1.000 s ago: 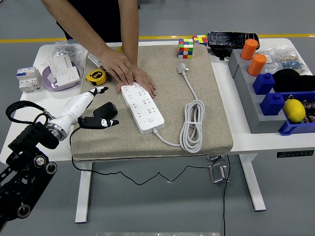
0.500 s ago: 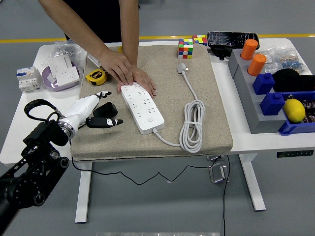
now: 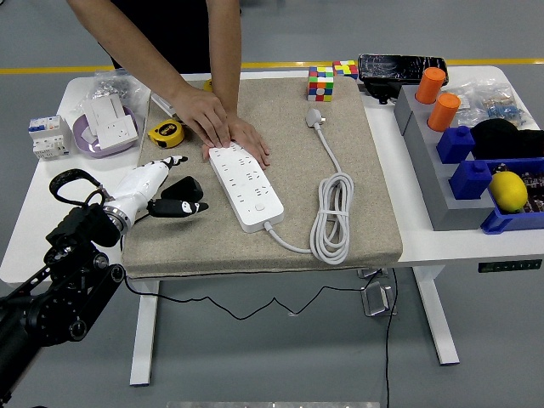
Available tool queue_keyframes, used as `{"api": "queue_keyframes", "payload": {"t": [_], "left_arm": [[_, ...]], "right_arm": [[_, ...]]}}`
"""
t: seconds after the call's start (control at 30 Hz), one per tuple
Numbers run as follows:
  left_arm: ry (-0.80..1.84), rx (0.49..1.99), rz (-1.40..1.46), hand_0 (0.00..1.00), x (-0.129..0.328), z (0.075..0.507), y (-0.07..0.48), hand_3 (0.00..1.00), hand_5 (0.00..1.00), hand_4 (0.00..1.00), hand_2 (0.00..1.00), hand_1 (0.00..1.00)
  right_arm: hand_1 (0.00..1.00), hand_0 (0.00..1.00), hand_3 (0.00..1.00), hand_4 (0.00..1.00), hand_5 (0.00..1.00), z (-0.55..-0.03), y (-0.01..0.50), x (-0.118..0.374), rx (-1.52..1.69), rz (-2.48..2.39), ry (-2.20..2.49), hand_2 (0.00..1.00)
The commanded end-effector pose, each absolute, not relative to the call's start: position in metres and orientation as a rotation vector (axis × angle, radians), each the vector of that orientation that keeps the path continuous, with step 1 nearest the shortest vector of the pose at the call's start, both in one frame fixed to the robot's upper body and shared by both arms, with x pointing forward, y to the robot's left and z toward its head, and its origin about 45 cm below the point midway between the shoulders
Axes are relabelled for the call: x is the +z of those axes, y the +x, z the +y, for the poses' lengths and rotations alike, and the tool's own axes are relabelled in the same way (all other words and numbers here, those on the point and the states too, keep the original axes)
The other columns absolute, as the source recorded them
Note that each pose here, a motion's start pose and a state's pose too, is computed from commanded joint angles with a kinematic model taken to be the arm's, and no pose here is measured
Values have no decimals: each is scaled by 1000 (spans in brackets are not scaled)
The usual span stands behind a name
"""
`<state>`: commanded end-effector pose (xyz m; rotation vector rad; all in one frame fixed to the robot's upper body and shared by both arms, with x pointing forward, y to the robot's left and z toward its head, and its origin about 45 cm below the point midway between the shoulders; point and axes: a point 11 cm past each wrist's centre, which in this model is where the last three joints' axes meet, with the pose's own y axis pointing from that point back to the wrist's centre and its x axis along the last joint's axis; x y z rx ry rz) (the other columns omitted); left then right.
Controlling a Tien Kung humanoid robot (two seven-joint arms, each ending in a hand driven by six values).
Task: Pick up the plug,place it near the board,insert it into the board,press the button
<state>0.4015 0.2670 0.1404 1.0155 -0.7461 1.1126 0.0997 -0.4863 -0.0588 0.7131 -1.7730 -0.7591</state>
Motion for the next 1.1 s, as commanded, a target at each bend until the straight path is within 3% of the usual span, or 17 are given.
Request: {"api": "queue_keyframes", "payload": {"t": [0.1, 0.13, 0.3, 0.33, 0.5, 0.53, 0.7, 0.73, 0.9, 0.93, 1.1], "left_arm": [[1023, 1118, -756, 867, 140, 269, 402, 869, 562, 998, 853, 916], [1028, 1119, -763, 868, 140, 269, 403, 741, 549, 998, 703, 827], [1057, 1116, -802, 868, 140, 271, 407, 741, 549, 998, 703, 827], [1060, 1115, -807, 858, 139, 272, 408, 654, 495, 998, 627, 789], [1073, 1116, -803, 858, 135, 274, 409, 654, 495, 998, 627, 789], [1075, 1117, -802, 831, 134, 274, 409, 593, 414, 998, 574, 748], [1085, 1127, -798, 831, 131, 276, 410, 593, 414, 998, 574, 748], [1089, 1132, -797, 544, 129, 277, 410, 511, 435, 998, 467, 578], [1090, 1162, -800, 544, 130, 279, 411, 511, 435, 998, 467, 578], [1089, 1165, -801, 487, 130, 279, 411, 394, 490, 819, 381, 440], [1082, 1182, -803, 487, 132, 279, 413, 394, 490, 819, 381, 440]], "right_arm": [[916, 966, 854, 998, 840, -485, 100, -59, -761, -1775, 716, 851], [915, 964, 854, 998, 854, -485, 101, -59, -761, -1776, 717, 848], [915, 964, 854, 998, 854, -485, 102, -59, -762, -1781, 718, 848], [915, 964, 853, 998, 865, -485, 102, -59, -762, -1782, 717, 847], [915, 964, 853, 998, 865, -486, 102, -59, -763, -1785, 714, 847], [914, 963, 852, 998, 883, -486, 102, -59, -764, -1784, 714, 847], [914, 963, 852, 998, 883, -485, 102, -59, -764, -1786, 714, 847], [915, 963, 851, 998, 905, -485, 102, -59, -764, -1786, 713, 846], [915, 963, 851, 998, 905, -486, 103, -58, -761, -1787, 714, 846], [914, 963, 850, 998, 911, -486, 103, -58, -761, -1788, 713, 845], [914, 963, 850, 998, 911, -486, 102, -58, -759, -1785, 714, 845]]}}
